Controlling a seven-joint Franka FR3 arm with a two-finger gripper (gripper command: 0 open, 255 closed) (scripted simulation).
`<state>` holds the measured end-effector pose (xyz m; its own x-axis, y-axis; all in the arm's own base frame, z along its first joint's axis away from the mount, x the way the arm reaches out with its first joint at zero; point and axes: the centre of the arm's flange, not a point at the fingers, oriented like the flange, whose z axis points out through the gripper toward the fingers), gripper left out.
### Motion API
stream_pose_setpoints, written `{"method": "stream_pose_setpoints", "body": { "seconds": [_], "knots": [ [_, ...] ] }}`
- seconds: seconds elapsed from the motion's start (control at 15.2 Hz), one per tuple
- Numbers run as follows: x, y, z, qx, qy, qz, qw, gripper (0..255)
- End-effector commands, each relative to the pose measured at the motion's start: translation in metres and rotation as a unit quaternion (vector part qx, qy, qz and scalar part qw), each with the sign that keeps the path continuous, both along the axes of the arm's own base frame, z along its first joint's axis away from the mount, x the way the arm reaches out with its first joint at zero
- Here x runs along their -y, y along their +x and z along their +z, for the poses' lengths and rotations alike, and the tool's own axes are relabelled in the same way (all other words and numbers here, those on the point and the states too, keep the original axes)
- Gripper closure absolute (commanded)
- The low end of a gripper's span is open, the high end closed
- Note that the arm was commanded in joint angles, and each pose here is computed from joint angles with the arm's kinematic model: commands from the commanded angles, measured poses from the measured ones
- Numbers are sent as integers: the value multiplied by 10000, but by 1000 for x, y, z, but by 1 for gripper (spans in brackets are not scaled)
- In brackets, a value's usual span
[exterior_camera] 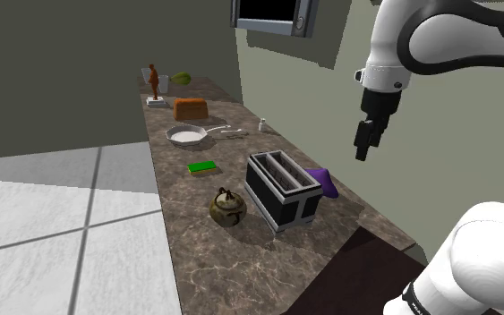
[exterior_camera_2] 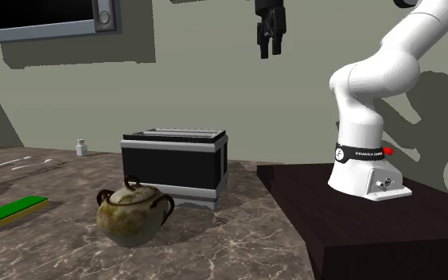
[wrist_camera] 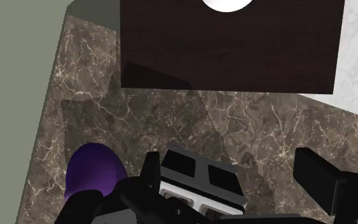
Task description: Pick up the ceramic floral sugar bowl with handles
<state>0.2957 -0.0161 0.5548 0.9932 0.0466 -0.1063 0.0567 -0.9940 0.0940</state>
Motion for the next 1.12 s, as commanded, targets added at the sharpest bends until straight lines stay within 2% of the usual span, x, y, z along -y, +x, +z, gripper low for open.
{"method": "stream_pose_setpoints", "body": {
  "seconds": [0.0, 1.06],
  "knots": [
    [0, 0, 0, 0, 0, 0, 10000, 0],
    [-65, 161, -119, -35, 118, 29, 9999, 0]
  ]
}}
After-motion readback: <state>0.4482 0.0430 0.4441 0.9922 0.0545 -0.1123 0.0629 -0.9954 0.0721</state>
